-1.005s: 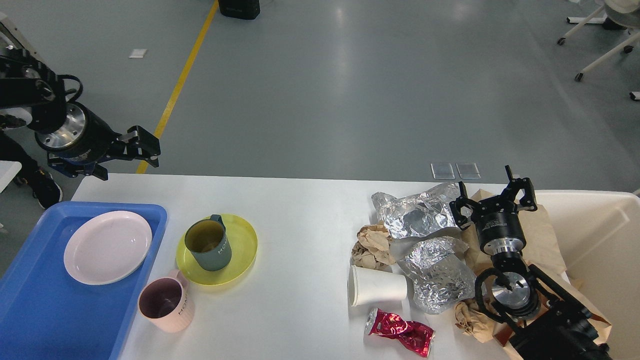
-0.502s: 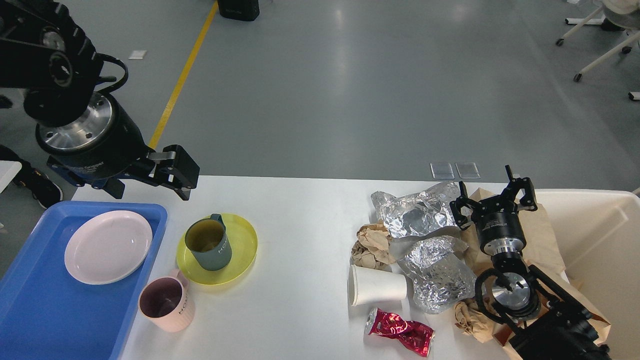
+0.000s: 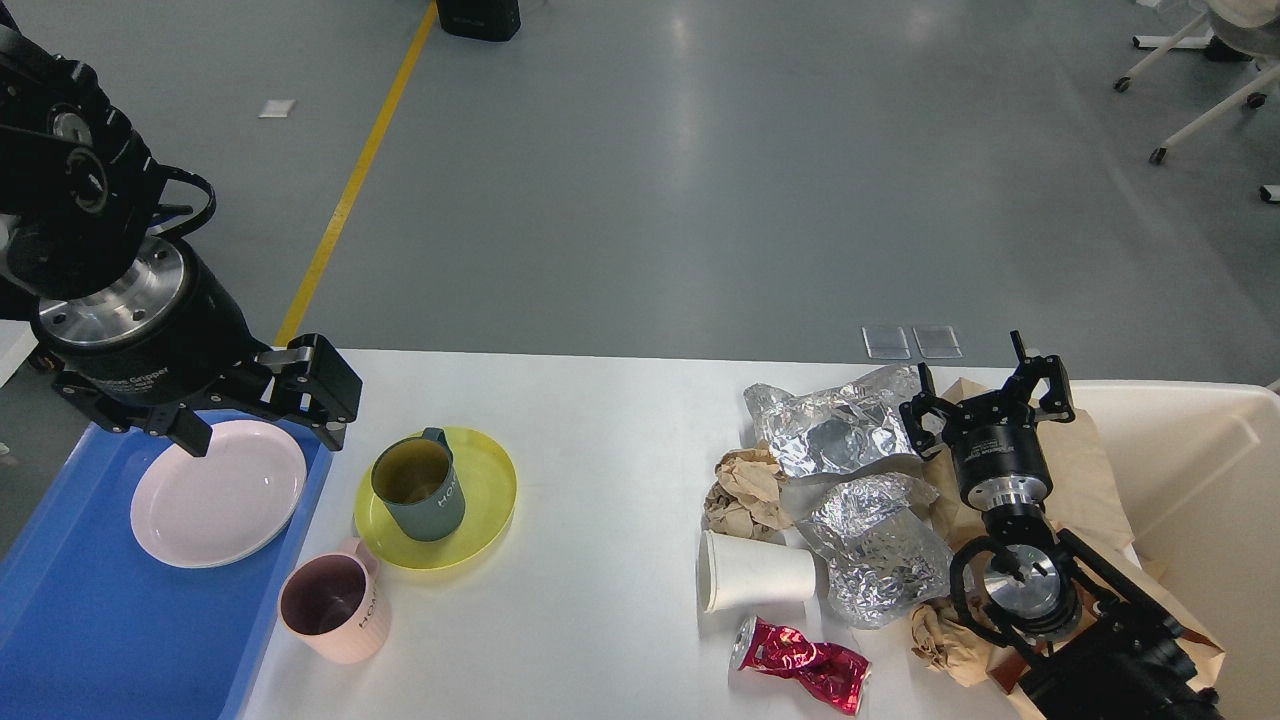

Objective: Tidy desktop
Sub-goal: 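Lower the left gripper onto the pink mug and grasp it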

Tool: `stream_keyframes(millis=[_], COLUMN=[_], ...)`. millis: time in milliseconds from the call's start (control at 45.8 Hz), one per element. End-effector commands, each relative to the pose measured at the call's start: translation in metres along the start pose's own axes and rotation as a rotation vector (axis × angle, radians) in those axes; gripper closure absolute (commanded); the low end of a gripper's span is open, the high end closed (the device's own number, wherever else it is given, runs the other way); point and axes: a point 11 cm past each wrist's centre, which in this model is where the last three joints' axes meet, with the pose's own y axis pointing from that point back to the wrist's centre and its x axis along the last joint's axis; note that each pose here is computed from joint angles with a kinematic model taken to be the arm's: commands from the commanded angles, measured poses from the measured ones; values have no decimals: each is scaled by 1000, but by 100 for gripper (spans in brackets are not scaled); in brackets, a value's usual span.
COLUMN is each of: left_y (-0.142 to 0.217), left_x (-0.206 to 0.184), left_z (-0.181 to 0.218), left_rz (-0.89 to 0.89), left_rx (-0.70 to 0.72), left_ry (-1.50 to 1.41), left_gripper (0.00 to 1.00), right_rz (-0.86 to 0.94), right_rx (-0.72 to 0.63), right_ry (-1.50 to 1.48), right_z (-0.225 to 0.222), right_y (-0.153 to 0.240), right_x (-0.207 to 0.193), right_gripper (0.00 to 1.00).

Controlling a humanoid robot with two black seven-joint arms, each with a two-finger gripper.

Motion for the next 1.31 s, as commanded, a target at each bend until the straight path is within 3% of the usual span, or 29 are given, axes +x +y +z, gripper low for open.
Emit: stream_keyframes(millis=[0,197,218,349,590,983,1136,1288], left_y=[-18,-90,-112,-157,-205,-264,-270,-273], left_x=[-1,-8,-12,-22,-30,-40,-39,-39], left_z=[-11,-48,-60,-83,-111,-118,-117,-118], left_rz=[-37,-103,-102,-51,-30,-52,-49,-36], left_rx=[1,43,60,101,135,96,95,94], left_ry=[33,114,132,151,192,229,224,228], left_gripper=[4,4,4,5,5,7,18,49], right_rz=[0,0,0,0,0,0,1,0], right_rx=[0,0,-1,0,-1,0,-1,0], right_ry=[0,0,0,0,0,0,0,0], right_z=[0,0,0,0,0,0,0,0], right_y=[0,0,0,0,0,0,0,0], right_x=[0,0,0,0,0,0,1,0], right_gripper=[0,0,0,0,0,0,0,0])
